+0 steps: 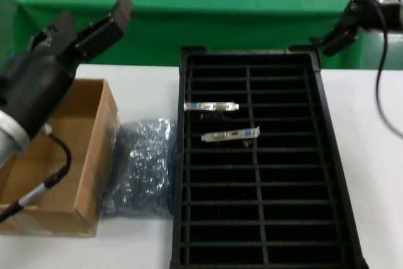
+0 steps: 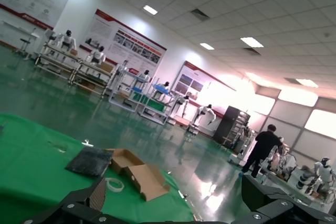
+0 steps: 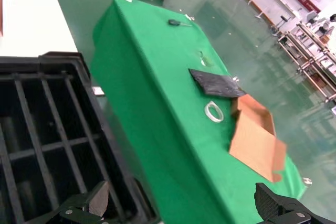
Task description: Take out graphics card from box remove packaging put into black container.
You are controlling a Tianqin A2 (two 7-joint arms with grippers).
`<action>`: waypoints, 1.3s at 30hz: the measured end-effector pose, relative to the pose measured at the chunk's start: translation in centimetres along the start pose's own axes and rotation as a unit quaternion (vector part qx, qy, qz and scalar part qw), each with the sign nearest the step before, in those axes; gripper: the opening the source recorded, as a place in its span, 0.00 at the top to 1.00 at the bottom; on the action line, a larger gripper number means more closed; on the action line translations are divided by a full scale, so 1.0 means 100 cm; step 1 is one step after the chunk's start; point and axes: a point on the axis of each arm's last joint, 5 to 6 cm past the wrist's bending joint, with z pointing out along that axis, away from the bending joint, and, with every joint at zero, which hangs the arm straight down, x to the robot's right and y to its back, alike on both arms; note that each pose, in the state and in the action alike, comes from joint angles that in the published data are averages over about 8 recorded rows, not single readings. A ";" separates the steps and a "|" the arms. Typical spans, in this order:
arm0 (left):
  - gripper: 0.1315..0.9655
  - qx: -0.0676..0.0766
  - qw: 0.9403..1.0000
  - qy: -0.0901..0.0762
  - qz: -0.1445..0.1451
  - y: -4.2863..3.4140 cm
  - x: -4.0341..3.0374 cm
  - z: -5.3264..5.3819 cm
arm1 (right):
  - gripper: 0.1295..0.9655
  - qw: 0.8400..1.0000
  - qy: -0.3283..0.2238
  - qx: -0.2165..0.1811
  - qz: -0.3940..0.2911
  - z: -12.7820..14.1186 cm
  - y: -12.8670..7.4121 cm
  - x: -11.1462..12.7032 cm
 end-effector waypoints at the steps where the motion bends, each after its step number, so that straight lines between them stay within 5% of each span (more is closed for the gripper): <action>1: 0.11 0.000 1.000 -0.001 0.002 0.0014 -0.0003 0.000 | 0.00 1.000 0.001 0.002 0.002 0.002 0.001 -0.003; 20: 0.00 -0.003 0.998 -0.027 0.048 0.0430 -0.0077 -0.010 | 0.00 0.993 0.038 0.061 0.095 0.037 0.042 -0.106; 39: 0.00 -0.019 0.992 -0.072 0.100 0.0885 -0.0134 -0.027 | 0.00 0.967 0.096 0.094 0.217 0.019 0.086 -0.211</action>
